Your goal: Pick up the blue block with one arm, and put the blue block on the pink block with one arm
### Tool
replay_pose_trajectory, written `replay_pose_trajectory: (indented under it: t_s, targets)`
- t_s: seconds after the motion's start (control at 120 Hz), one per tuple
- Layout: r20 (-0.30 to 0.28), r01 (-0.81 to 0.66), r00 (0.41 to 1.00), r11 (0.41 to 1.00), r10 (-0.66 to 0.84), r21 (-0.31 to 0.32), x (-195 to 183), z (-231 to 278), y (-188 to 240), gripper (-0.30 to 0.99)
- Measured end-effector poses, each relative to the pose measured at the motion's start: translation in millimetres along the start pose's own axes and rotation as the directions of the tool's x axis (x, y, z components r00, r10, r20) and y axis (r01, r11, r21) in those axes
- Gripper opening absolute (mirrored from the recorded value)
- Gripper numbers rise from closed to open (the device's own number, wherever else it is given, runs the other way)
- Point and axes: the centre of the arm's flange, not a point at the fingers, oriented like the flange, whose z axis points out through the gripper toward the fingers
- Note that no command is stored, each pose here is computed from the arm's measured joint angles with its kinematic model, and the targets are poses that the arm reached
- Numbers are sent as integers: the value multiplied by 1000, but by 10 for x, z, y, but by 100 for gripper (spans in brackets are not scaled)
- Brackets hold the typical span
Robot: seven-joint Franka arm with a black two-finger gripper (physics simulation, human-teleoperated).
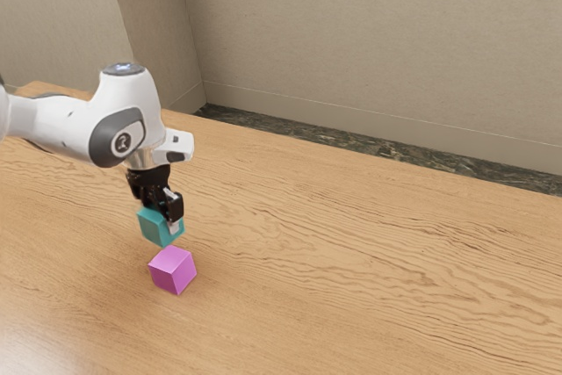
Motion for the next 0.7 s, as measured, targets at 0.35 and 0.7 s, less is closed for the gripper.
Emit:
replay_pose_trajectory:
  t_s: [0.35, 0.7]
  targets:
    - [6, 194, 981, 981, -194, -8, -177, 75, 145, 38]
    - [15, 254, 967, 966, -255, 50, -256, 164, 162, 38]
